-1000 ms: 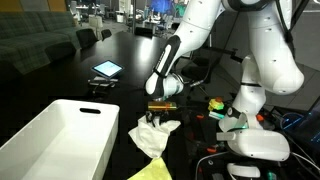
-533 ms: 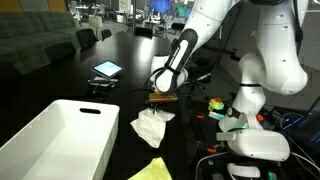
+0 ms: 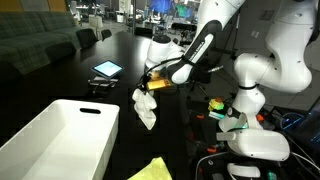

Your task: Pick up the cloths from the table and put them in the box, then pick up the marker and the seal tape put them in the cup

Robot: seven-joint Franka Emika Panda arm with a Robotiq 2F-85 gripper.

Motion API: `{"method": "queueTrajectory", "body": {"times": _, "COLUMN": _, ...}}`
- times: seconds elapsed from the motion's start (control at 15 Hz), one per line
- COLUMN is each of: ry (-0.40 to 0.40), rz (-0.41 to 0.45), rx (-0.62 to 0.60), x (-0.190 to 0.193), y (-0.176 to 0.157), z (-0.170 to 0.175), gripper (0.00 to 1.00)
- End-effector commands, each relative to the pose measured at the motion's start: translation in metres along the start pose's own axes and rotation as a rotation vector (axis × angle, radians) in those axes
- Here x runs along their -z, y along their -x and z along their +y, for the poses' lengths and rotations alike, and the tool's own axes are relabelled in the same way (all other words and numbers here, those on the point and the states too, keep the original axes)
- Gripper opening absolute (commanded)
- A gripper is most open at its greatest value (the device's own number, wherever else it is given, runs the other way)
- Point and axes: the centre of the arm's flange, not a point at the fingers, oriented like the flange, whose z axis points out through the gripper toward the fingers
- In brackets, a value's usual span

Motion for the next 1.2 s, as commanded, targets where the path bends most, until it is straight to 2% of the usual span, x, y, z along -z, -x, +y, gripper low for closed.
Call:
{"method": "queueTrajectory", "body": {"times": 0.0, "ry": -0.062, "rz": 0.108, "rx": 0.172, "x": 0.087, "y": -0.01, "z": -0.002, "gripper": 0.02}}
{"method": "queueTrajectory", "body": {"times": 0.27, "ry": -0.118, "rz": 0.11, "rx": 0.407, "x": 0.139, "y": -0.019, "z": -0.017, "gripper": 0.02}}
{"method": "queueTrajectory", "body": {"times": 0.67, "ry": -0.156, "rz": 0.033, "rx": 0.696, "x": 0.209, "y": -0.023, "z": -0.035, "gripper": 0.03}}
{"method": "queueTrajectory", "body": {"times": 0.87, "ry": -0.158, "rz": 0.003, "rx": 0.851, "x": 0.258, "y": -0.026, "z": -0.034, "gripper": 0.02}}
{"method": "queueTrajectory", "body": {"times": 1.13, "ry": -0.184, "rz": 0.04, "rx": 1.054, "x": 0.307, "y": -0.027, "z": -0.029, "gripper": 0.02}}
